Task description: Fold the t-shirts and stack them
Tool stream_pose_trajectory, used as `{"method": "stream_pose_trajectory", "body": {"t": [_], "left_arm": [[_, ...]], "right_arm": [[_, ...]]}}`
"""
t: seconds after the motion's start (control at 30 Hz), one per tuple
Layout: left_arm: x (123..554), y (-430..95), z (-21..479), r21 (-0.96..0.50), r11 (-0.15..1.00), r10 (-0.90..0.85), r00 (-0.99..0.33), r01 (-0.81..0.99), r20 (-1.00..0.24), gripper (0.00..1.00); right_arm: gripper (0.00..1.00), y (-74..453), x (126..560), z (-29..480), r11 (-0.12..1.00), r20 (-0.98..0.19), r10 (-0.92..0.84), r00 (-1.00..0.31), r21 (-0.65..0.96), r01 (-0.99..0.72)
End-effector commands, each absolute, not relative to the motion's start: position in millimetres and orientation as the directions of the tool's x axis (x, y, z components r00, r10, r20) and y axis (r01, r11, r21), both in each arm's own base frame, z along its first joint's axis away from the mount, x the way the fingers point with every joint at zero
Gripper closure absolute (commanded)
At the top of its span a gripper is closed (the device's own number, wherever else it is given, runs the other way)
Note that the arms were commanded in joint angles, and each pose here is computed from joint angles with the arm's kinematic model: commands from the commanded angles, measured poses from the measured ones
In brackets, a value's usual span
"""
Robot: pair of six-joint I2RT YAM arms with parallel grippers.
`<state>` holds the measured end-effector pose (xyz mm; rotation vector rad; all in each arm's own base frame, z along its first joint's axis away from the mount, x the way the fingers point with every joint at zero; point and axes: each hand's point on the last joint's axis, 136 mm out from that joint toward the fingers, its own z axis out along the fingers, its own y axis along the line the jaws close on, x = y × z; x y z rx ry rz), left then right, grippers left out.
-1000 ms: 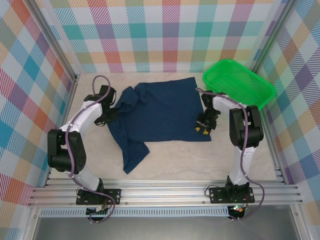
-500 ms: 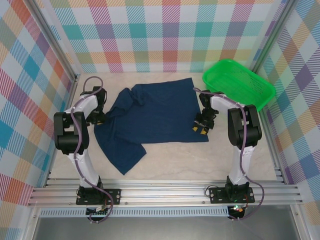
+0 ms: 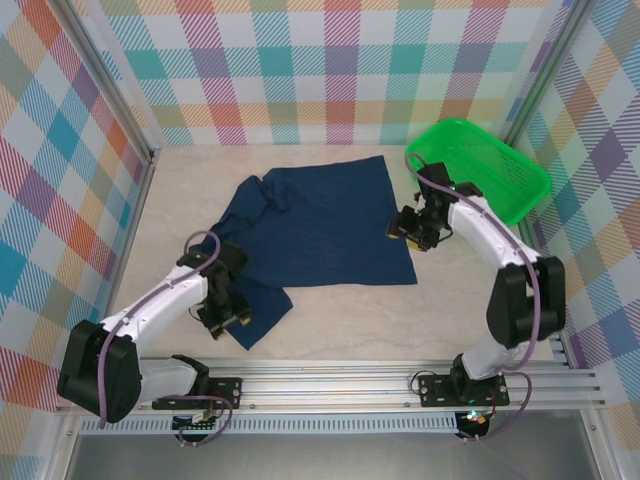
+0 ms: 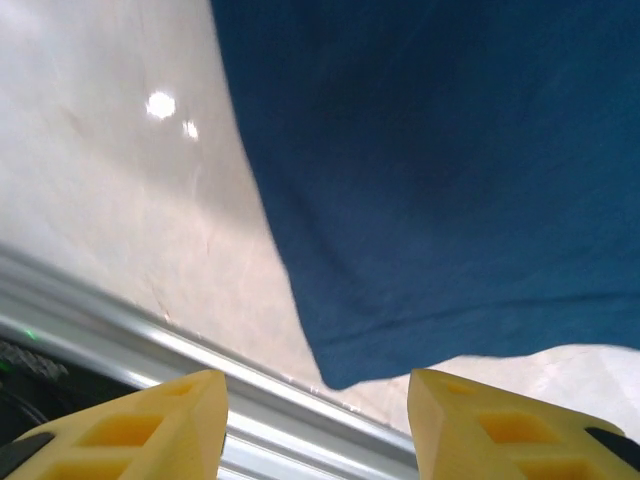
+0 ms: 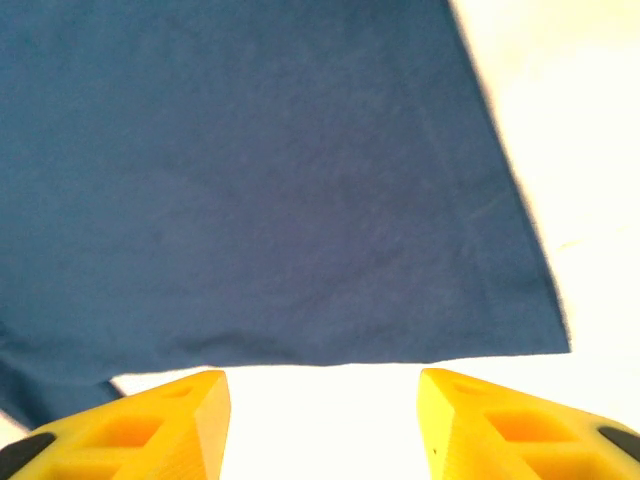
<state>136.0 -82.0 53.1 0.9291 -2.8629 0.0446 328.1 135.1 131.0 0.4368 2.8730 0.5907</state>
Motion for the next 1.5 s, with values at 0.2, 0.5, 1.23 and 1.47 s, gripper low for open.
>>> {"method": "stream_pose_trajectory", "body": {"t": [0.2,0.5,1.23,1.47], "left_arm": [[120.0,-110.3,31.8,-0.013,0.748,-0.642,-0.728,-0.664,0.242,0.58],[108.4,-105.8,16.4,0.052,0.772,-0.624,-0.738,-0.634,0.257,0.63],[149.6,-60.8,61.2,0.071,0.801,-0.586,-0.803,-0.594,-0.112,1.0],[148.7,-62.9,61.9,0.048,0.795,-0.597,-0.795,-0.604,-0.108,1.0]], "right_arm": [[0.48,152.2,284.6,114.5,0.812,-0.022,0.307,-0.951,0.528,0.25],[0.48,149.2,279.2,112.2,0.82,-0.007,0.308,-0.951,0.509,0.262],[0.49,69.2,264.5,66.7,0.827,0.001,0.546,-0.838,0.16,0.539],[0.52,76.7,262.7,32.4,0.803,0.089,0.572,-0.815,0.139,0.579]]}}
